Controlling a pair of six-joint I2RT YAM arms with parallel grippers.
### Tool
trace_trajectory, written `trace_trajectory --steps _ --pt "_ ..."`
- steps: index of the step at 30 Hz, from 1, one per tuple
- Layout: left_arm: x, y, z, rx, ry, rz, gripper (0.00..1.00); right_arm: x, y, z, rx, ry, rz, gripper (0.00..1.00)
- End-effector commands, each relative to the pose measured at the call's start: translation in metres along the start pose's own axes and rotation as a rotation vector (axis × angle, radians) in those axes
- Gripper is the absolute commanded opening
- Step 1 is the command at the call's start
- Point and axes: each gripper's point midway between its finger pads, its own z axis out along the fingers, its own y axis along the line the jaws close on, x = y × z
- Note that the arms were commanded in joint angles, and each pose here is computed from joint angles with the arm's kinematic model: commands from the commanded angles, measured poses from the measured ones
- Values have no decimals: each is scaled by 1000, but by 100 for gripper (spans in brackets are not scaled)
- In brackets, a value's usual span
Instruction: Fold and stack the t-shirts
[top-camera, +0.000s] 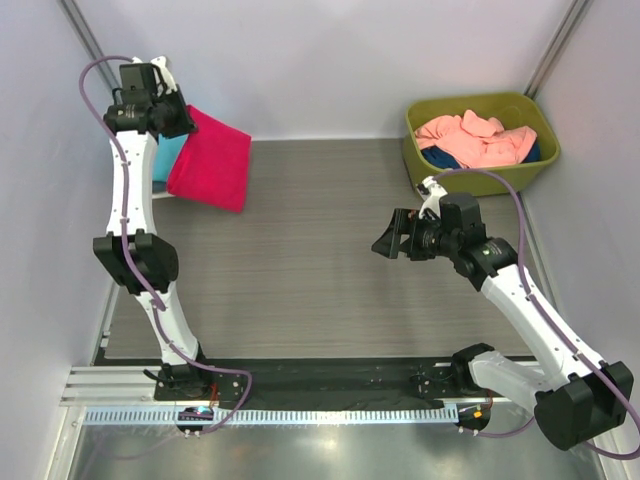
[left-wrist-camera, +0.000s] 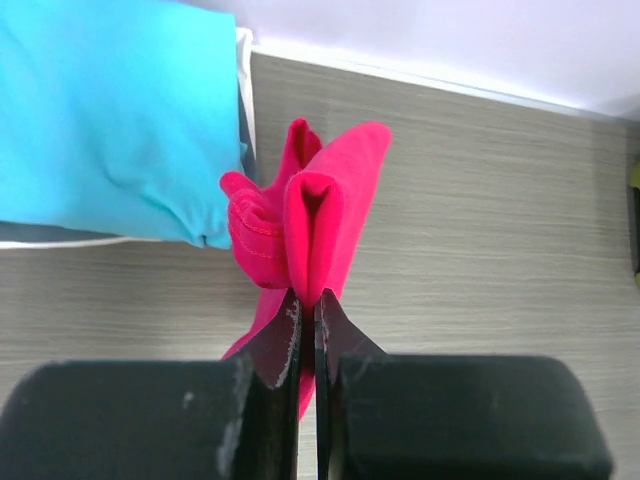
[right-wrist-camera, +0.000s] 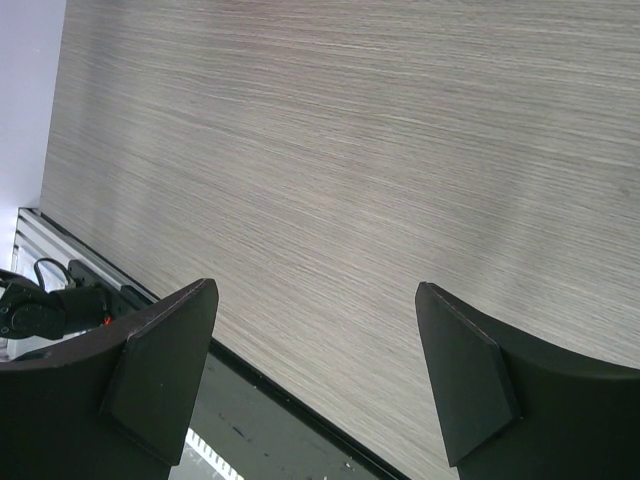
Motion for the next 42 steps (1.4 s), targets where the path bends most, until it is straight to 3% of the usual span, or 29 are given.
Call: trace_trajectory --steps 1,9,22,38,42 --pt "-66 -18 -40 47 -230 85 0 -10 10 -4 -43 -48 -16 86" --pt "-96 -12 -49 30 -334 103 0 -9 11 -4 -53 -56 -16 86" --pt "-109 0 -28 35 -365 118 0 -4 11 2 -66 -38 -7 86" --pt "-137 73 38 -103 -482 113 0 7 2 17 -43 16 9 86" --pt "-147 93 53 -71 -530 92 0 9 -4 23 -19 34 14 86"
